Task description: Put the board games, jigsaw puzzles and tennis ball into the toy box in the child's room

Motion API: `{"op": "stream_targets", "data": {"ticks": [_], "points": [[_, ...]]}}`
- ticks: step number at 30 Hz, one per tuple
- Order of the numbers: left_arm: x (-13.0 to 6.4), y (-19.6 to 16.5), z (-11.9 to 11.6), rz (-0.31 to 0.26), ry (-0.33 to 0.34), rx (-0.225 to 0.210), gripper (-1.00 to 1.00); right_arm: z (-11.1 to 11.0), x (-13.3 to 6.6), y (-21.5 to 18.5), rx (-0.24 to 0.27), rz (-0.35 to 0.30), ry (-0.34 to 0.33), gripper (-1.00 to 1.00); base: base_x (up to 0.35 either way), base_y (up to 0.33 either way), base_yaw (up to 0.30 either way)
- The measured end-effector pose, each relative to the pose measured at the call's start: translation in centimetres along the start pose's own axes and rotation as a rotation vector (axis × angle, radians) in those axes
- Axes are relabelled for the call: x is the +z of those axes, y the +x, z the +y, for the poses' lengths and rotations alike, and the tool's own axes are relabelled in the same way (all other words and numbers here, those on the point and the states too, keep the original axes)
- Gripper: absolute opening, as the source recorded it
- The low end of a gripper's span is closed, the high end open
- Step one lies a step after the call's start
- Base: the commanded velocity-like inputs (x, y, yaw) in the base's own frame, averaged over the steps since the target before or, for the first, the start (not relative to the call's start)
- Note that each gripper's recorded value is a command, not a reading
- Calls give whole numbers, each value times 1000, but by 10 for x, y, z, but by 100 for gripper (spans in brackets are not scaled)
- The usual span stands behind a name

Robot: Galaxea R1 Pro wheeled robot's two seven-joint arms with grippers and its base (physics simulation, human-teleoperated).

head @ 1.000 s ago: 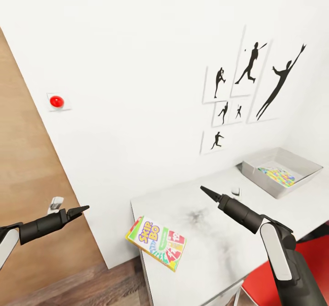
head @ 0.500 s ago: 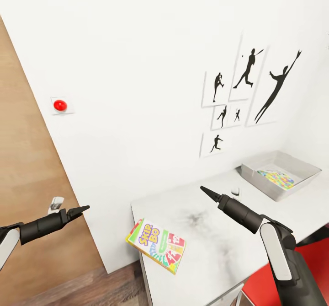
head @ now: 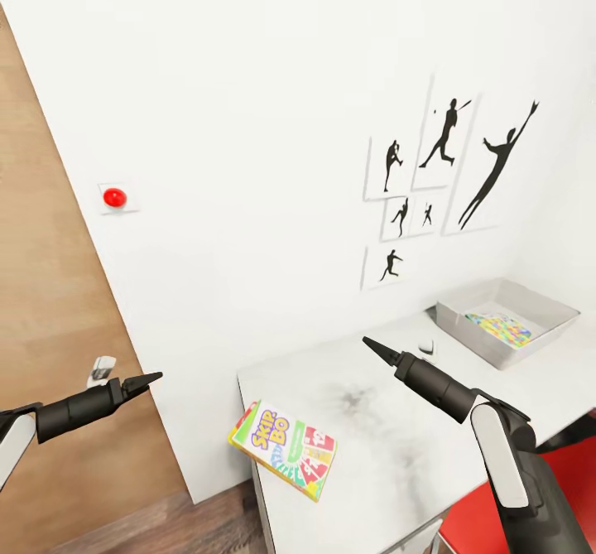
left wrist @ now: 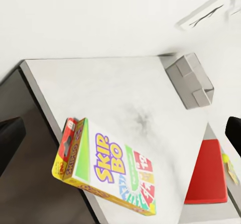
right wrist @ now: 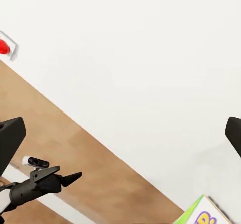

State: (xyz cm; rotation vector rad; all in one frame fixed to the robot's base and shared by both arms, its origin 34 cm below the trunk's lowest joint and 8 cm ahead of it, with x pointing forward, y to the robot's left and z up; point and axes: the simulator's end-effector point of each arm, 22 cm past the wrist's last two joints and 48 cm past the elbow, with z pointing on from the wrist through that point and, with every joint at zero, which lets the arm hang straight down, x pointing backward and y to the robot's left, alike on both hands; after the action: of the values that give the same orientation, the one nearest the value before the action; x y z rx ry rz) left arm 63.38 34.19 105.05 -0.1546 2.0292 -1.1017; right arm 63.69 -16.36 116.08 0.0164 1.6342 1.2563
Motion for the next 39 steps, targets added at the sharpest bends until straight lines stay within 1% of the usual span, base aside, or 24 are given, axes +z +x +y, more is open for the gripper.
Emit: {"op": "stream_targets", "data": {"ticks": [11,24,33,39], "points": [[-3,-4,-6,-8,6,10,100,7,-1,-4,-10,-7,-7,100,121,-35,0],[-3,-4,-7,-10,8,10,100,7,-1,-5,-11,-8,-9,100,26,-5,0],[-3,-4,-7,-10,8,10,100,8,-2,-5,-12,-8,-9,100,185,0,0],[-2,-4,-7,-9,8,10,100,8,-1,-5,-11,-8,-10,100,50,0,0]]}}
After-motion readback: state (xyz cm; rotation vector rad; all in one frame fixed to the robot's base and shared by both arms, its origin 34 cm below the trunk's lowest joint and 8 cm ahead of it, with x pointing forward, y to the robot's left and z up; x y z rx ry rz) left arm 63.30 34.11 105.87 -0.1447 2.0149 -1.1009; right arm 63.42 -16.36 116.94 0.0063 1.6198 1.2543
